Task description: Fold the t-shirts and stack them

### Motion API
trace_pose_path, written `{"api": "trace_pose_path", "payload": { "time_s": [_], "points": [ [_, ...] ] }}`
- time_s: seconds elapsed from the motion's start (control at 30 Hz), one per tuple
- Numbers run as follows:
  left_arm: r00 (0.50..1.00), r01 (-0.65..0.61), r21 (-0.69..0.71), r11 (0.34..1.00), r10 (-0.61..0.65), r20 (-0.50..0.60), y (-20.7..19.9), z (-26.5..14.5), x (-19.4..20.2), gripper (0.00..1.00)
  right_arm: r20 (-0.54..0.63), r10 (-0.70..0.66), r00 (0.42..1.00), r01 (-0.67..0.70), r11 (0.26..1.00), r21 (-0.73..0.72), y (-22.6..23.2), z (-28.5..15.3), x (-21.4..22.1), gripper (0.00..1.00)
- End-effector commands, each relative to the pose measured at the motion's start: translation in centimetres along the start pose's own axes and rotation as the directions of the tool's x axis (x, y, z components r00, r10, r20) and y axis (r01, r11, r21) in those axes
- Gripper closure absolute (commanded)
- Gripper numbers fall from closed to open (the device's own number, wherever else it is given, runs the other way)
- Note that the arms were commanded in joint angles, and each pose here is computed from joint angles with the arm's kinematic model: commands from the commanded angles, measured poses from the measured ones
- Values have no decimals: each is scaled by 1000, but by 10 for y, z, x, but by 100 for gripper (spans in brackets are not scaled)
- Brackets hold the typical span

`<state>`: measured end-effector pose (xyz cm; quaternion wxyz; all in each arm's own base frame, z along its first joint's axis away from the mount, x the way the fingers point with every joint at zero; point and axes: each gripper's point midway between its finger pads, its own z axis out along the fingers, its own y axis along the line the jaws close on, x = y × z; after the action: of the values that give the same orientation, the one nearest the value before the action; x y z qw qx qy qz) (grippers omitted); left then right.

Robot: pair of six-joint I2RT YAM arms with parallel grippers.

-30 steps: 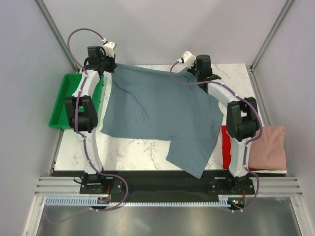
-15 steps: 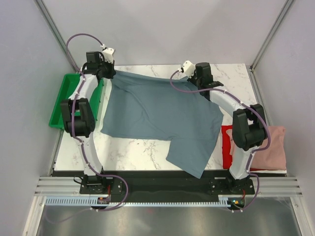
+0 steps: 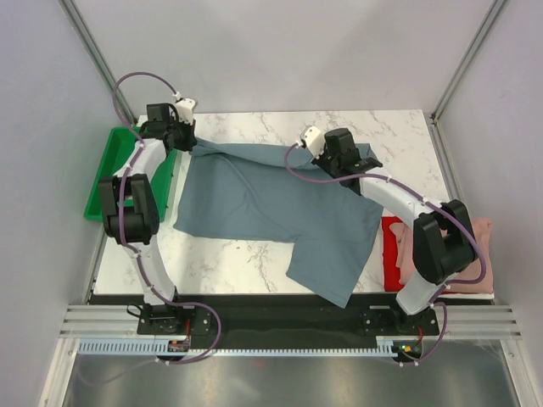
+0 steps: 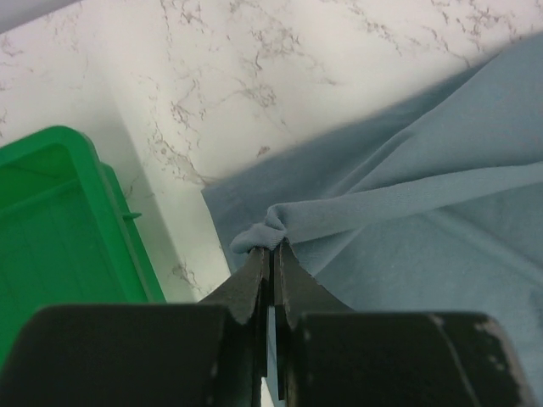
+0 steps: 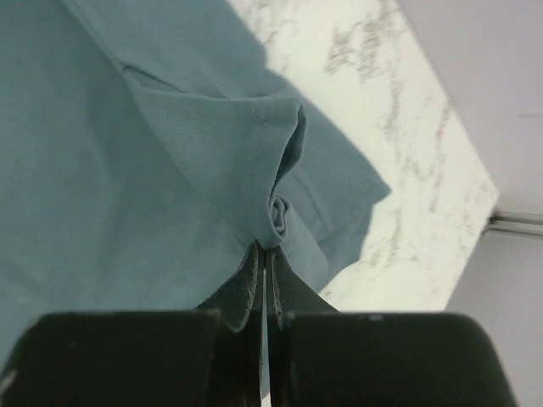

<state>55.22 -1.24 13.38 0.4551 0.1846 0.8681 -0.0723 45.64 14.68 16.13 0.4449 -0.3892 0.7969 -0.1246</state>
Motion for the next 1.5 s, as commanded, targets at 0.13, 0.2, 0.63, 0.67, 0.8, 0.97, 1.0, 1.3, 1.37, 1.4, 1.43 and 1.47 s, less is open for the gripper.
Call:
{"api": "trace_pose_path", "payload": {
  "time_s": [0.13,0.2,0.63,0.67,0.8,0.97,1.0,1.3,1.37,1.4,1.43,1.47],
  "points": [
    [999,-33,-33,999,32,-37,4,-37,17,89,-59,104,993,-111,983,-144,46,-30,24,100],
    [997,-30,-4,1000,30,-65,-4,-42,32,73,-80,105,991,-117,979,-165,51,-40,30,92],
    [1000,7,43,999,-7,-11,20,-15,-45,58,-73,293,953,-294,956,-10,-41,15,16,70],
    [995,59,85,995,-53,-80,12,0,-23,60,-89,301,949,-304,952,-24,-45,31,16,70],
    [995,41,131,991,-29,-97,2,11,-17,68,-136,300,944,-311,947,-76,-56,62,23,70],
    [977,49,181,982,-10,-212,-12,16,17,72,-169,211,963,-265,857,-441,2,49,20,64],
    [971,65,189,980,-19,-237,-15,17,27,72,-165,200,966,-256,837,-484,10,44,20,63],
    [935,134,203,970,-55,-351,-30,24,67,74,-276,157,948,-292,774,-562,39,27,48,58],
    [934,142,204,969,-62,-353,-31,25,67,74,-315,116,942,-289,758,-585,44,19,59,55],
    [935,142,211,967,-61,-349,-33,25,65,74,-331,107,938,-294,753,-588,47,16,63,53],
    [935,145,209,967,-64,-350,-33,25,66,74,-335,105,936,-295,754,-587,46,14,65,53],
    [936,145,211,967,-65,-346,-34,26,64,75,-345,92,934,-291,757,-585,47,14,71,52]
  ]
}}
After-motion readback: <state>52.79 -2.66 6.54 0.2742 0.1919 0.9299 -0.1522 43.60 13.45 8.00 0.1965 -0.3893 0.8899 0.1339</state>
